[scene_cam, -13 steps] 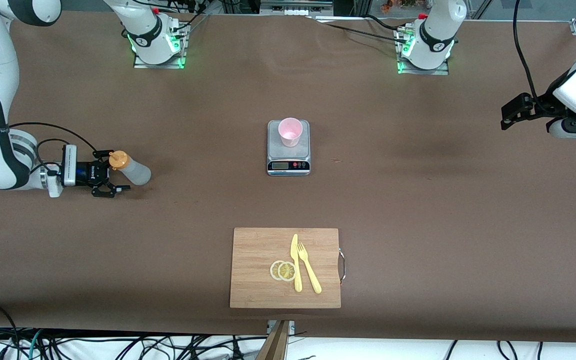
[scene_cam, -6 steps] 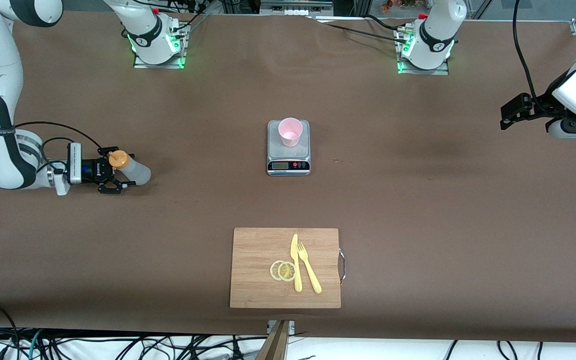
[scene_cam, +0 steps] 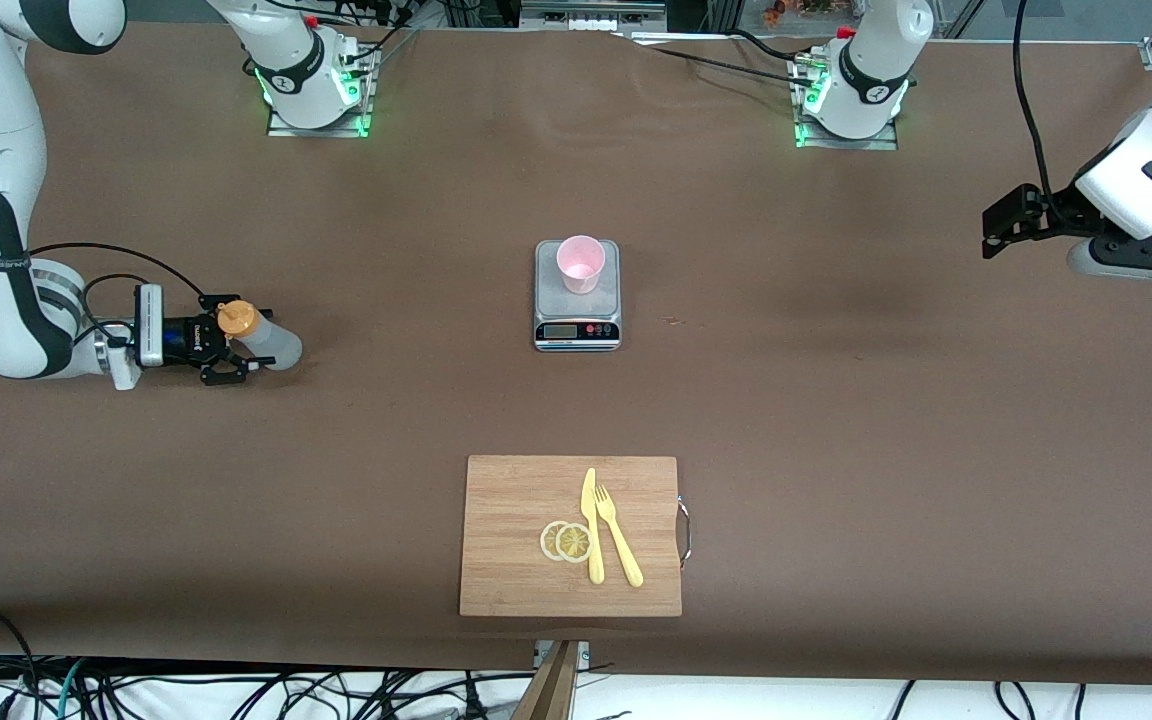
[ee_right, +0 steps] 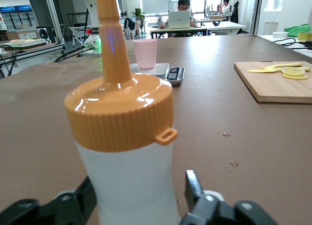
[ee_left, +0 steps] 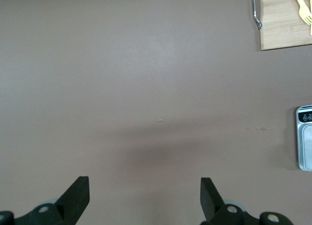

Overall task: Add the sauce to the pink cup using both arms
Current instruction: 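Grasp the white sauce bottle with the right gripper and lift it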

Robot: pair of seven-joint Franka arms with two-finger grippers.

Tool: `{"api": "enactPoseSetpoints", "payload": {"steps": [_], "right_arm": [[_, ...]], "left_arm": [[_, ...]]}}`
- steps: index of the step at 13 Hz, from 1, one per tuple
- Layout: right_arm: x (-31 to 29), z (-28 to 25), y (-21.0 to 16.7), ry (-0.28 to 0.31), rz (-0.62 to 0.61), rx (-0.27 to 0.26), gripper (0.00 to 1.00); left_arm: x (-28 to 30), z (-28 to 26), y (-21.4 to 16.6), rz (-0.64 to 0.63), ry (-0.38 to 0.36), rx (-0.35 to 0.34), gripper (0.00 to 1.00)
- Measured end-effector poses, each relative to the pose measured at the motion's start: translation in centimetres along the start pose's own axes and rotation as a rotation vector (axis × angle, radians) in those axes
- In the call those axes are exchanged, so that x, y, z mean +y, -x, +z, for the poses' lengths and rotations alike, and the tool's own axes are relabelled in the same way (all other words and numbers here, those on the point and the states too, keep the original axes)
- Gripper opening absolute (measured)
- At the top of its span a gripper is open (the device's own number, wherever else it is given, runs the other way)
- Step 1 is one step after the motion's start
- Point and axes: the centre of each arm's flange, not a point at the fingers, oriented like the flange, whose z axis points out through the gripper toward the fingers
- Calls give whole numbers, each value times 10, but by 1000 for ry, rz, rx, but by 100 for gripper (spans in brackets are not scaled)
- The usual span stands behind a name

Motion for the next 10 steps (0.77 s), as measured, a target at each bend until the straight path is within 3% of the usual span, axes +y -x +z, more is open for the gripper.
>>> {"api": "enactPoseSetpoints", "payload": {"steps": [2,6,8,10], "right_arm": [[0,0,0,0,-1,0,52],[1,-2,-1,5,-6,-8,37],[10,-8,-12,20,-3,-53,37],[25,-16,-43,41,13,-139,37]], "left_arm": [[5,-1,-1,8,6,4,100],[5,4,-16,7,21,2,100],[4,8,-20,5,22,-2,100],[2,7,-23,2,22,1,100]]}}
